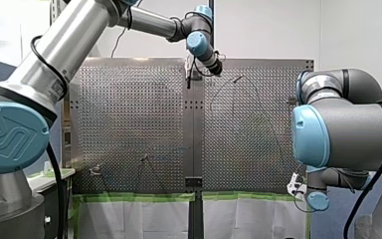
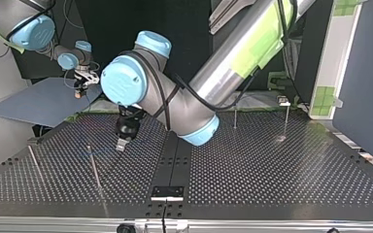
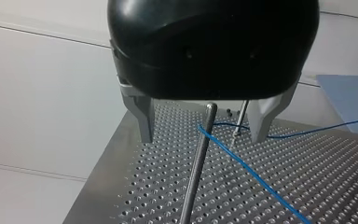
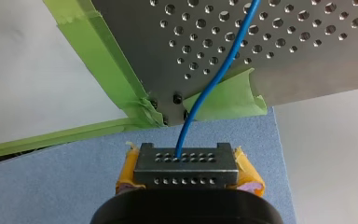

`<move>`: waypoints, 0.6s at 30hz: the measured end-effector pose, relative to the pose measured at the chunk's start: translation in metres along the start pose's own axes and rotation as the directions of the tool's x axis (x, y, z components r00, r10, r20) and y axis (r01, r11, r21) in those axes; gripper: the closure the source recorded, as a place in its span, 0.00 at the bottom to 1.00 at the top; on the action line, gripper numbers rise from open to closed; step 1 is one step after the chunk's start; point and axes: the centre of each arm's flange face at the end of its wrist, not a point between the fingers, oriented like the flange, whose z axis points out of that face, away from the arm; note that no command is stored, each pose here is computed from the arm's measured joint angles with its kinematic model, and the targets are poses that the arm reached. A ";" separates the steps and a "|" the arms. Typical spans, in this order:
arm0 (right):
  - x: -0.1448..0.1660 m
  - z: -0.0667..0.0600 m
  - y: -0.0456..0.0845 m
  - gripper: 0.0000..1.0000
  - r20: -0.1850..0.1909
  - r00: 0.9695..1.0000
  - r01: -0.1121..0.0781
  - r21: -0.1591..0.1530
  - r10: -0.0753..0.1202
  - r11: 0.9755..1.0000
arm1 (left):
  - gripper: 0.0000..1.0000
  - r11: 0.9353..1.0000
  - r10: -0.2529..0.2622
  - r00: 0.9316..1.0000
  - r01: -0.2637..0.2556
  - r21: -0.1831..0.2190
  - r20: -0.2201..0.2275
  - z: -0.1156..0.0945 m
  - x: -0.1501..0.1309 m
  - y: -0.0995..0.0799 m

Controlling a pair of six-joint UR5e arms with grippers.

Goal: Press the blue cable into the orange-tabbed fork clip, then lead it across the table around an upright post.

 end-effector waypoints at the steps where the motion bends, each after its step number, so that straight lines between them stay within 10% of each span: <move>1: 0.000 0.000 0.000 1.00 0.000 1.000 0.000 0.000 0.000 1.000 | 0.02 1.000 0.007 1.000 -0.007 -0.004 -0.003 -0.002 -0.001 0.000; 18: -0.001 0.000 -0.002 1.00 0.003 1.000 -0.001 0.002 0.001 1.000 | 0.02 1.000 0.002 1.000 -0.002 0.017 -0.013 -0.015 -0.005 -0.012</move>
